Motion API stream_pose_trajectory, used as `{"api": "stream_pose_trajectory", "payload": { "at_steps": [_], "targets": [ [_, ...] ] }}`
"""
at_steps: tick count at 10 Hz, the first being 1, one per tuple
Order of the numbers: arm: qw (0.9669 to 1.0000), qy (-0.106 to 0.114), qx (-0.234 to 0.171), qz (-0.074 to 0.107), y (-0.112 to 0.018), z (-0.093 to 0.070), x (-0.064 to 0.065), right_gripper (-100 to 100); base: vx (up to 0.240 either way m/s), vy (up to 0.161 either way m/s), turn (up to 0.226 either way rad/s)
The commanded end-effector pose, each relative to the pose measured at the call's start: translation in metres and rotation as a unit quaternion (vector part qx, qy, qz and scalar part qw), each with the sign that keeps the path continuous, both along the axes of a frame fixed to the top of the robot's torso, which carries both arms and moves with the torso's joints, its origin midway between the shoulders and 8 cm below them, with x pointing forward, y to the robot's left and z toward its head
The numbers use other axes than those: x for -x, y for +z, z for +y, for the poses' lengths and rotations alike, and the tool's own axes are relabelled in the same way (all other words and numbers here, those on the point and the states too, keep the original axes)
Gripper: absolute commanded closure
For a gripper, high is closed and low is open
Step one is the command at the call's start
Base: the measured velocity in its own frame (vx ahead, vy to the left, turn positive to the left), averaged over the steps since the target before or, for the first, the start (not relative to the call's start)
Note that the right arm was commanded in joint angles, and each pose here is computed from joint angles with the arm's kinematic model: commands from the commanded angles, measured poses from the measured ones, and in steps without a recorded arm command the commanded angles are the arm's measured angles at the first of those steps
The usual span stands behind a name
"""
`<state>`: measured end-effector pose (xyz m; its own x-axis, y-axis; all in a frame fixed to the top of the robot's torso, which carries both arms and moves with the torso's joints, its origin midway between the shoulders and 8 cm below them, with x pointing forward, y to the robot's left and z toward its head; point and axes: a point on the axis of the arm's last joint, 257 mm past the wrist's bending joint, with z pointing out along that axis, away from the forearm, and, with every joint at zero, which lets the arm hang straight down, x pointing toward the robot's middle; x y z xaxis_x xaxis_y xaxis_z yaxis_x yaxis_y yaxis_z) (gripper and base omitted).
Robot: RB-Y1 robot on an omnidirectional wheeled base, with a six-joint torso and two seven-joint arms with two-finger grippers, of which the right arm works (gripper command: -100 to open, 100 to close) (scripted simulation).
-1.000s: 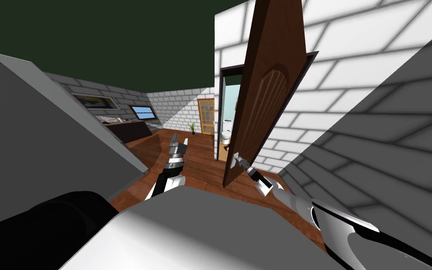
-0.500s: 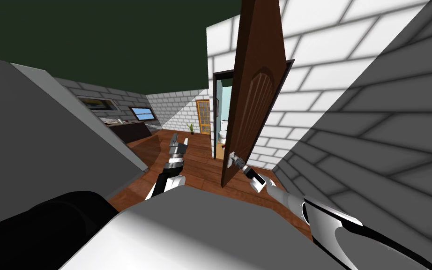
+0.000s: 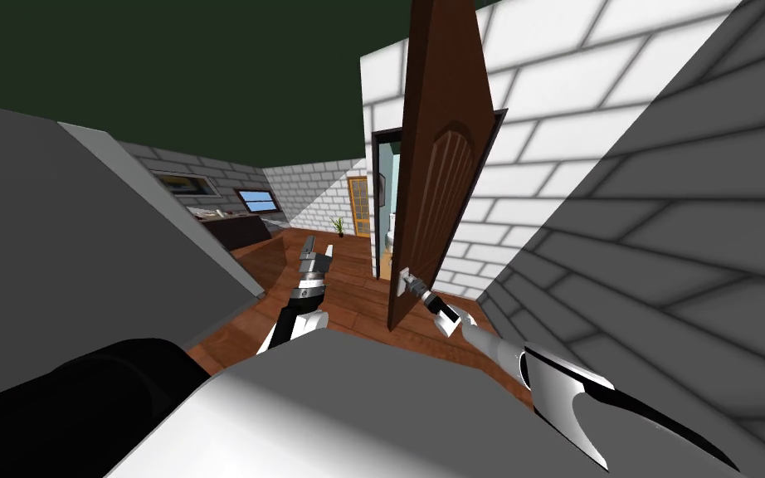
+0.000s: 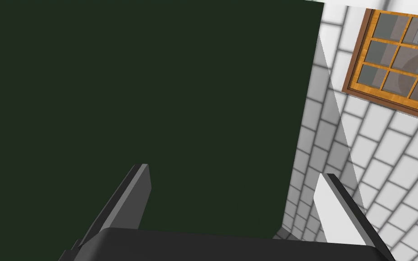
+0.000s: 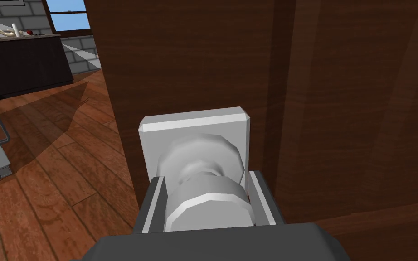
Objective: Pull the door open
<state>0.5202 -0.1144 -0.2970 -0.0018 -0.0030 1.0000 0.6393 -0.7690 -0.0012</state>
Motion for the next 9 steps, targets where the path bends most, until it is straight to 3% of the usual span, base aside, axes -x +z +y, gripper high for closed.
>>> {"api": "stream_pose_trajectory", "payload": {
  "at_steps": [1,5,6,9],
  "targets": [
    [1.0000,0.008,0.001,0.003,-0.003,0.018,0.002,100,-0.002,-0.150,0.067],
    [0.9997,0.024,0.002,0.001,0.001,0.055,0.002,100,-0.008,-0.189,0.158],
    [0.9998,0.021,0.001,0.003,0.000,0.049,0.004,100,-0.006,-0.083,0.076],
    [0.9983,0.058,0.001,-0.002,0.002,0.062,0.018,100,-0.021,-0.004,-0.238]
  ]
}}
